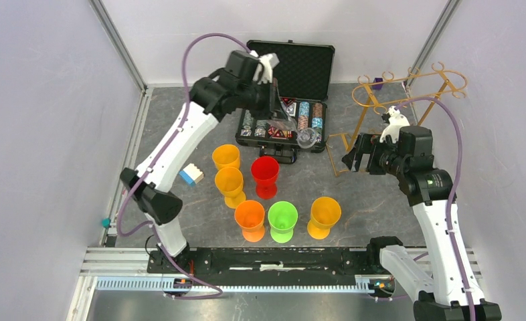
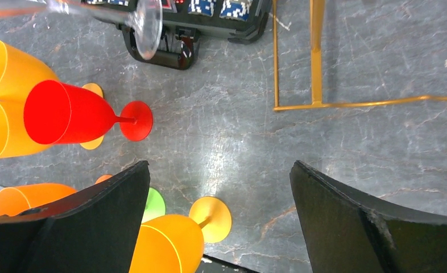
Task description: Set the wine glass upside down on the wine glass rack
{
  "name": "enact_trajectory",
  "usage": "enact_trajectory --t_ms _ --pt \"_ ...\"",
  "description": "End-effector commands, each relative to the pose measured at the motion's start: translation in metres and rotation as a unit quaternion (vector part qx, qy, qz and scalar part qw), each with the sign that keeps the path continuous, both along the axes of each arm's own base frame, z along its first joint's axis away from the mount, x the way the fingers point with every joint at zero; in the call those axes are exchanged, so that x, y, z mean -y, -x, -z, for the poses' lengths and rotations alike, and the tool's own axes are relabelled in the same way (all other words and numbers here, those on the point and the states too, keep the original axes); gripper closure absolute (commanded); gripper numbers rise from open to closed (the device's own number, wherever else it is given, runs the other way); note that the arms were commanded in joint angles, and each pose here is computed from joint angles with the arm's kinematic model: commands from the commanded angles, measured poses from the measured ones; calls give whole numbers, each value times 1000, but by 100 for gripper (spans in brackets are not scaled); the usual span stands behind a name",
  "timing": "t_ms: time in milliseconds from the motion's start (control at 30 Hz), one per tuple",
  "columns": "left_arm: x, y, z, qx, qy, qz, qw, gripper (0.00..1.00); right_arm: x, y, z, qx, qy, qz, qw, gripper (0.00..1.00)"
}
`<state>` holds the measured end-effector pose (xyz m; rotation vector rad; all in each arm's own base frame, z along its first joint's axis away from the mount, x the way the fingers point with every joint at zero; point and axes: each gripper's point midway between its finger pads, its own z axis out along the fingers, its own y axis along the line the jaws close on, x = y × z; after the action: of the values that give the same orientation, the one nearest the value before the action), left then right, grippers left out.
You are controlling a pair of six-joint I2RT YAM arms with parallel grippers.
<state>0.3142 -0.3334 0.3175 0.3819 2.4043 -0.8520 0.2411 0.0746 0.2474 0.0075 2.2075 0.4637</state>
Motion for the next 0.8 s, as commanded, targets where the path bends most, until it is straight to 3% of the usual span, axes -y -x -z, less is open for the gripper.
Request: enact_trajectory --t_ms 0,400,767 --pt "15 1 -53 -8 164 32 986 98 -9 7 2 -4 -31 -5 999 3" --pt "27 19 -61 -50 265 97 958 98 -34 -2 -44 50 -102 -45 993 1" --pt "28 38 -71 -45 306 143 940 98 -27 -17 -45 41 -107 -4 993 24"
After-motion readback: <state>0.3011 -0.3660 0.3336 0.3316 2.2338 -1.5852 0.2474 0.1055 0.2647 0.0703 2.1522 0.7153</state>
